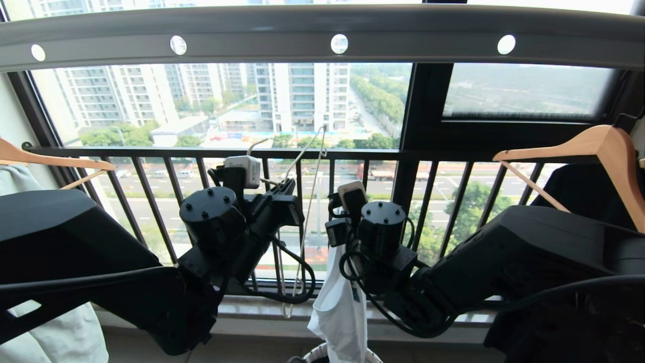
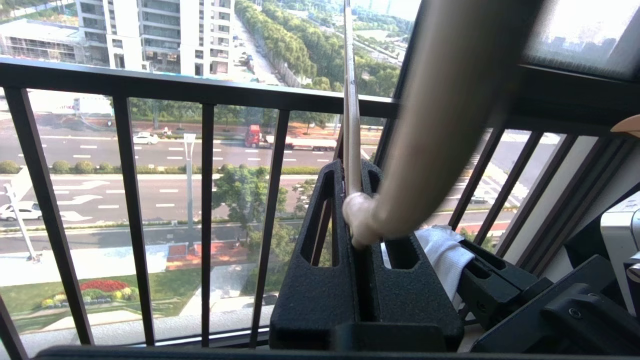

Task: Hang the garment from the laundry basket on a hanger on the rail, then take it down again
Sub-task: Take the clothes off the clothes rack

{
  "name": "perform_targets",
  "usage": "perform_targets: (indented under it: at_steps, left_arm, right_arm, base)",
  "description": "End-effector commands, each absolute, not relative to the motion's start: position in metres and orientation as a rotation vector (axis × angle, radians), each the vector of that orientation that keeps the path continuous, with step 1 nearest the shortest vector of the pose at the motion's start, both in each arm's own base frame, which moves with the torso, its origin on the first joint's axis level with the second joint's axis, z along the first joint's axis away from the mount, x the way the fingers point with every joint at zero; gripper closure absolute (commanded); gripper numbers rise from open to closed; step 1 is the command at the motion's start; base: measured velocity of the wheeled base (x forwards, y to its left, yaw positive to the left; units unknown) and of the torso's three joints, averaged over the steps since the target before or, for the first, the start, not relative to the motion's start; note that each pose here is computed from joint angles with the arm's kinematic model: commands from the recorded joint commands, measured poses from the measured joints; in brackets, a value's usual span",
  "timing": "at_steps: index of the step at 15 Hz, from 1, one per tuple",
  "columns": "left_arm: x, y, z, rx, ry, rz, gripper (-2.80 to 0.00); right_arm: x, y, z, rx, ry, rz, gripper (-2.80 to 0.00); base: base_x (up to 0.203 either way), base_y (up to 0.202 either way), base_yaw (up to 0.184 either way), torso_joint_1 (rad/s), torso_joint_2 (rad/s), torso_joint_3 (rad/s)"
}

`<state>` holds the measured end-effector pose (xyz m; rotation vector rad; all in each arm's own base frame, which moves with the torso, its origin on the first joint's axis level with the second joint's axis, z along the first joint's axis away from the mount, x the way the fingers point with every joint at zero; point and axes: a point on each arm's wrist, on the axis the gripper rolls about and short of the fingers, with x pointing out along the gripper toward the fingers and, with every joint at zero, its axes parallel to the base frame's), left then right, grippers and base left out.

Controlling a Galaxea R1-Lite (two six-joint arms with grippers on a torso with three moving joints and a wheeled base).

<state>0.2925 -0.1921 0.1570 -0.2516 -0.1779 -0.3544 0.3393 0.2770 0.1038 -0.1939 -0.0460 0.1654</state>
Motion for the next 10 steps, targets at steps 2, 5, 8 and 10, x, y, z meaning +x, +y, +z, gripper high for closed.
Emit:
perform_targets:
  at_steps: [2,5,8,10]
  left_arm:
    - [0.296,-0.194,0.148,-0.226,-0.163,-0.348,0.0]
    - [0.295,-0.193,0.149,-0.209,-0.166,-0.343,0.0]
    - [0.298,-0.191,0.145,-0.185,-0.158,-0.332,0.0]
    - [0.3,-0.192,0.138,-0.175,-0.14,-0.33,0.0]
  right_arm:
    - [0.353,0.268,0.096,-0.219,-0.043,0.127,0.0]
    - [0.365,0.262,0.081,-0.239,-0.022,0.127,0.0]
    - [0.377,0.256,0.064,-0.255,0.002,0.149,0.0]
    - [0.379,0.254,0.06,-0.263,0.012,0.16,0.0]
  base:
    - [0.0,0.0,0.0,0.0,0.0,0.0]
    - [0.0,0.0,0.0,0.0,0.0,0.0]
    - [0.0,0.0,0.0,0.0,0.0,0.0]
    - [0.0,0.0,0.0,0.0,0.0,0.0]
